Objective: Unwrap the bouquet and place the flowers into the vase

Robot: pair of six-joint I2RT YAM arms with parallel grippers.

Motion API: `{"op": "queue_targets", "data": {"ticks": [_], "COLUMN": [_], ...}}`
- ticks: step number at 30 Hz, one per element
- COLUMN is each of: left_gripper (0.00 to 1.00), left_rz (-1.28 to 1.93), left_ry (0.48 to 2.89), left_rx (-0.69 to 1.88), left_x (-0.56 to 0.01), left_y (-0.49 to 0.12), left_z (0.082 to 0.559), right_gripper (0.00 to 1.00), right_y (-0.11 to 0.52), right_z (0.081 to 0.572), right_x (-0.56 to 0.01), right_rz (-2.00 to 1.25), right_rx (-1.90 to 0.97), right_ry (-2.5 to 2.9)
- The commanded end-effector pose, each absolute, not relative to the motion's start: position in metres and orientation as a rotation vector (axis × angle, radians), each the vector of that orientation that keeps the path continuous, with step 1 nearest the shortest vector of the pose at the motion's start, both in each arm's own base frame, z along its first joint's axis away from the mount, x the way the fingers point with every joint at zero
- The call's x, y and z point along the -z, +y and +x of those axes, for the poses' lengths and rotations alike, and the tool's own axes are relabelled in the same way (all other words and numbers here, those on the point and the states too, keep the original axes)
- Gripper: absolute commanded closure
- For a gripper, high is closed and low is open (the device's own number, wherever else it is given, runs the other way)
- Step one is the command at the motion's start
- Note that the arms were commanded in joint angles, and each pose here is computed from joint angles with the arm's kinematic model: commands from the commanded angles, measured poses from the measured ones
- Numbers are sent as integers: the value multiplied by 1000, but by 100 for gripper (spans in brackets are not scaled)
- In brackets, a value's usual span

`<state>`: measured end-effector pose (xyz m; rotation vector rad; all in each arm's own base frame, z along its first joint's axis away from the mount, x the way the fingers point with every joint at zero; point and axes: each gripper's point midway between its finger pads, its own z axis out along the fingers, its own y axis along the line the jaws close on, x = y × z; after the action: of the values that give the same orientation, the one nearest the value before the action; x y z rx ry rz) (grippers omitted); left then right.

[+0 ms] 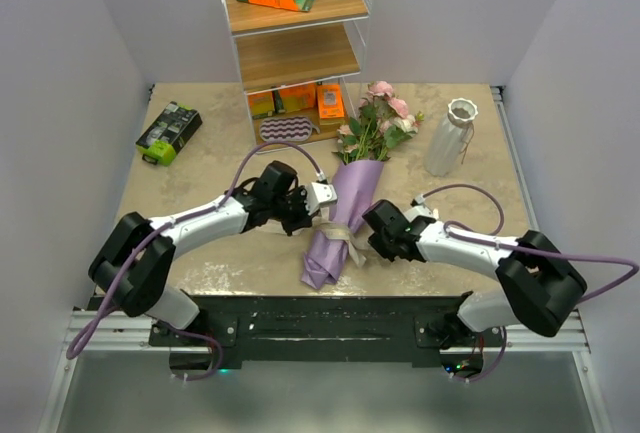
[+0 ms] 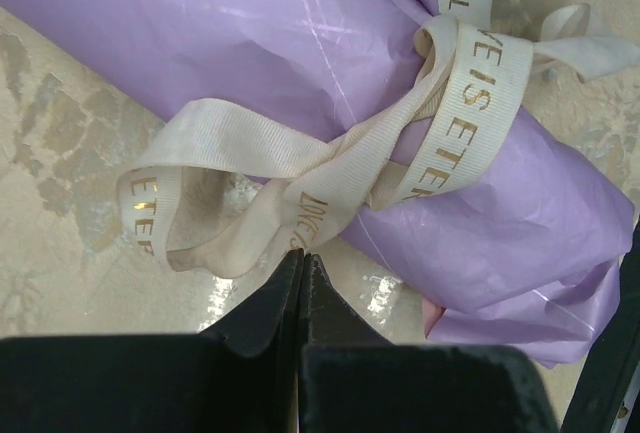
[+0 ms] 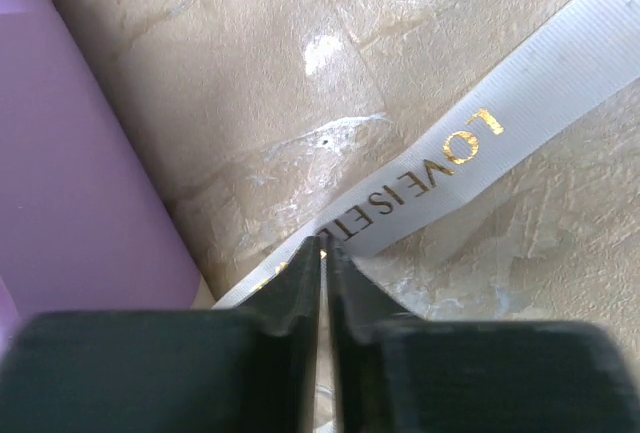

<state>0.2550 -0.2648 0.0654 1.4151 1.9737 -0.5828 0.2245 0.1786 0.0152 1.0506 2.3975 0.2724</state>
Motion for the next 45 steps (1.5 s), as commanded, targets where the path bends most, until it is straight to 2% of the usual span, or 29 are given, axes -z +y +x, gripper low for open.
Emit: {"op": "queue_targets", "data": {"ticks": [1, 7, 8, 9, 11, 13, 16, 23, 27, 32, 36, 38, 41, 42, 43, 45], "left_gripper": [100, 100, 100, 100, 100, 100, 100, 100, 100, 100, 100, 100, 100, 100, 100, 100], "left_rz": [1419, 1423, 1425, 1426, 1424, 1420, 1416, 1425, 1425, 1425, 1426, 1430, 1429, 1429, 1428, 1426], "left_ry": [1895, 1878, 1880, 1885, 1893, 1893, 1893, 1897, 1899, 1893, 1890, 1883, 1880, 1879, 1879, 1877], "left_rx": [571, 549, 551, 554, 552, 554, 544, 530, 528, 524, 530, 529, 524, 526, 522, 516], "left_x": [-86, -95, -95, -94, -93, -94, -96, -98, -98, -102, -107, -109, -112, -113, -113, -114], "left_y": [-268, -264, -264, -264, -263, -264, -262, -260, -259, -257, -256, -255, -254, -254, -253, -252], "left_z": [256, 256, 255, 254, 255, 255, 255, 255, 254, 252, 250, 249, 248, 247, 247, 248], "right_gripper": [100, 98, 89, 64, 47, 33, 26, 24, 28, 40, 59, 65, 83, 96, 100, 100], "right_y": [147, 143, 149, 156, 170, 183, 207, 238, 240, 244, 244, 242, 232, 228, 225, 212], "right_z": [203, 209, 214, 218, 225, 224, 221, 209, 215, 226, 229, 226, 226, 227, 228, 231], "right_x": [11, -12, -18, -27, -37, -41, -46, -42, -47, -48, -37, -31, -33, -38, -44, -61], "right_rz": [1087, 1057, 1042, 1013, 942, 892, 852, 917, 936, 976, 1048, 1058, 1071, 1066, 1063, 1054], "right_rx": [-90, -166, -215, -267, -335, -389, -504, -680, -684, -686, -665, -664, -629, -618, -611, -587], "right_ry": [2408, 2340, 2325, 2315, 2310, 2337, 2350, 2367, 2329, 2282, 2262, 2262, 2237, 2222, 2205, 2148]}}
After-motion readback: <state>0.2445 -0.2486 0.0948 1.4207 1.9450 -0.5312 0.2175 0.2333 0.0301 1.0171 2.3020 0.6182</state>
